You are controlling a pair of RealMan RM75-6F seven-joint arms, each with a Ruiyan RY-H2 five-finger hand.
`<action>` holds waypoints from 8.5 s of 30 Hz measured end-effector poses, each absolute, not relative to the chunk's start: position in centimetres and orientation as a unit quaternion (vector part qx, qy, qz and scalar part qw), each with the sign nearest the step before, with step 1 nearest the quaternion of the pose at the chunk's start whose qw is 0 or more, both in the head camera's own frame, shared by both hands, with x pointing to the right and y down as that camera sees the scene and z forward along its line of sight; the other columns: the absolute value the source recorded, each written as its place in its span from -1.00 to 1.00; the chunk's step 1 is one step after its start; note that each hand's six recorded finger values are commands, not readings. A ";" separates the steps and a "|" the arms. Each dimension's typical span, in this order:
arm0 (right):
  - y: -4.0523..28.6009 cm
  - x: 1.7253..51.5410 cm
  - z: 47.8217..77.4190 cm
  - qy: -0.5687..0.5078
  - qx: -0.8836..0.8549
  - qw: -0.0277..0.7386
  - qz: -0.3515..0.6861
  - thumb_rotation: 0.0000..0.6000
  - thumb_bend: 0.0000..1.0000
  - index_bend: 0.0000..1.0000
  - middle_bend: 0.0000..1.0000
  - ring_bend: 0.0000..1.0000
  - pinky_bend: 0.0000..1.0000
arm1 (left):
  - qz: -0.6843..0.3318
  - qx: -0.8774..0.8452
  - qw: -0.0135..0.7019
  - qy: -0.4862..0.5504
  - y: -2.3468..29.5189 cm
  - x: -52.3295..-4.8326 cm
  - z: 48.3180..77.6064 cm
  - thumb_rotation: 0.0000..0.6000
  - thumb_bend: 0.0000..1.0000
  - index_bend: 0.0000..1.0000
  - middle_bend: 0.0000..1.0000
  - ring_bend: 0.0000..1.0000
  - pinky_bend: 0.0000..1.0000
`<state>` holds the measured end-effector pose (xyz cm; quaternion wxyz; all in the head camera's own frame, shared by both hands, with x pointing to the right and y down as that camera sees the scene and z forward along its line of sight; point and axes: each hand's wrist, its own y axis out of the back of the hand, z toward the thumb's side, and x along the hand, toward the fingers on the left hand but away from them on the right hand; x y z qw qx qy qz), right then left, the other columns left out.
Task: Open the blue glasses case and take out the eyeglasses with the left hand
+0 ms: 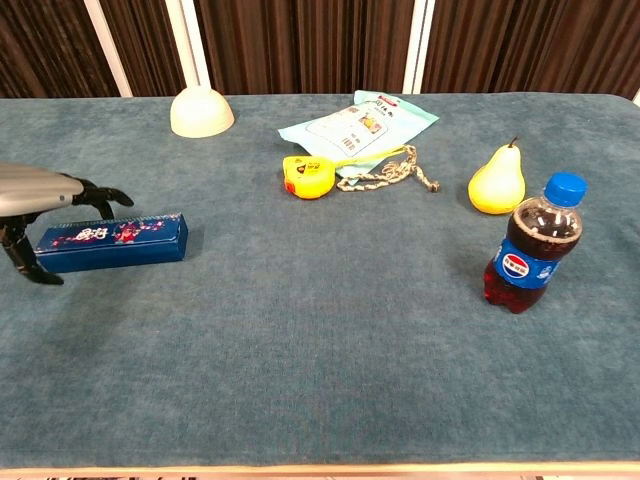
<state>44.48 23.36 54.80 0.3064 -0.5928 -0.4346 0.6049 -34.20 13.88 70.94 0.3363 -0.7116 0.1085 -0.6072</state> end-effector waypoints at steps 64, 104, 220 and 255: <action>23.4 44.3 54.7 -0.435 -0.596 0.304 0.602 1.00 -0.66 -1.00 -1.00 -1.00 -0.58 | -0.632 -0.678 0.319 0.197 14.2 -36.1 71.0 1.00 0.10 -0.82 -0.31 -0.98 -0.87; 23.4 44.3 54.6 -0.439 -0.594 0.305 0.602 1.00 -0.66 -1.00 -1.00 -1.00 -0.58 | -0.658 -0.623 0.325 0.272 9.3 -38.4 71.6 1.00 0.03 -0.88 -0.57 -0.99 -0.87; 23.6 44.2 54.7 -0.439 -0.598 0.297 0.601 1.00 -0.63 -1.00 -1.00 -1.00 -0.58 | -0.698 -0.648 0.305 0.006 13.8 -34.7 68.0 1.00 -0.37 -0.51 0.99 0.80 0.95; 23.6 44.0 54.6 -0.441 -0.603 0.291 0.597 1.00 -0.63 -1.00 -1.00 -1.00 -0.58 | -0.667 -0.654 0.300 0.194 16.8 -35.3 68.0 1.00 -0.36 -0.11 1.00 0.86 1.00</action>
